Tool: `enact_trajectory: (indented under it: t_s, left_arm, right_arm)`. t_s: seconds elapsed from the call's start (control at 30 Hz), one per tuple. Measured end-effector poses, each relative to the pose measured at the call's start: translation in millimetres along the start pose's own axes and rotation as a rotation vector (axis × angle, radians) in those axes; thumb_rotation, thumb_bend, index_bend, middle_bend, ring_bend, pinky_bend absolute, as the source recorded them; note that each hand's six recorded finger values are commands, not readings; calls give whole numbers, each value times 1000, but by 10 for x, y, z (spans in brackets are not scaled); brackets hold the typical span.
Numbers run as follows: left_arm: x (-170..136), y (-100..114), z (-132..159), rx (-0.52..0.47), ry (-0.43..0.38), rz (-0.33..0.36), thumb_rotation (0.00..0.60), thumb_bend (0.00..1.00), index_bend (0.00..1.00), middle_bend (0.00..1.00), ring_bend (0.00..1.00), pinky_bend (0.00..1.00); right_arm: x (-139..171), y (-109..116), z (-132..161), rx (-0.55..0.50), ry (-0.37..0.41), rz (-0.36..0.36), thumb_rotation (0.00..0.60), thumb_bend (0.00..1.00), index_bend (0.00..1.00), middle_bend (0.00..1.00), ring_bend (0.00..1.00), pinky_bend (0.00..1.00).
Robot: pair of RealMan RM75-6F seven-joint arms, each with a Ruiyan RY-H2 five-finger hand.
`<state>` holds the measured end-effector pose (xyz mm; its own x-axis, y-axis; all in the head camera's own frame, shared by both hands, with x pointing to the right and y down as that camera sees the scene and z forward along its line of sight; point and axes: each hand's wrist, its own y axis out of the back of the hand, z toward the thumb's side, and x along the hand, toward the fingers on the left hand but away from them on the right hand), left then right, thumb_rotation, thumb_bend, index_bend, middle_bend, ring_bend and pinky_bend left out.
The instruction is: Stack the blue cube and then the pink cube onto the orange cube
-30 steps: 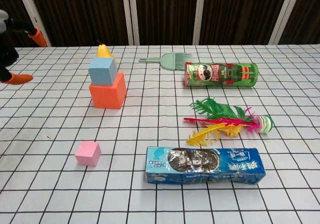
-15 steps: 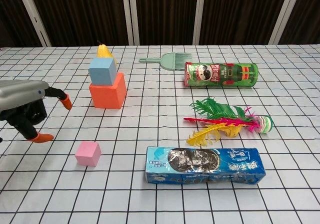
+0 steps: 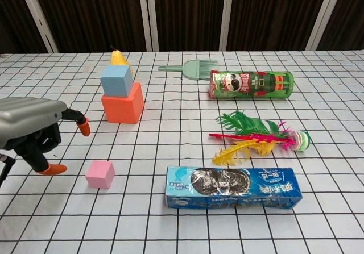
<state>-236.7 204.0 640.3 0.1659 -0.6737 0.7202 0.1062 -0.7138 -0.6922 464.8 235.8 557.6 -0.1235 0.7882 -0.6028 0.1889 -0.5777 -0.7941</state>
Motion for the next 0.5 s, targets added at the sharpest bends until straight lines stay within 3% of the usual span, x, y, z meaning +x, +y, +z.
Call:
enact_trajectory:
  t_s: [0.17, 0.5]
  left_arm:
    - [-16, -79, 140, 16, -40, -22, 600, 299, 280, 871, 757, 877]
    - [38, -149, 237, 36, -46, -28, 600, 300, 281, 871, 757, 877]
  right_arm:
    - [3, 6, -17, -5, -4, 0, 600, 171, 251, 203, 194, 97]
    - [10, 18, -26, -12, -3, -1, 600, 170, 251, 203, 194, 97]
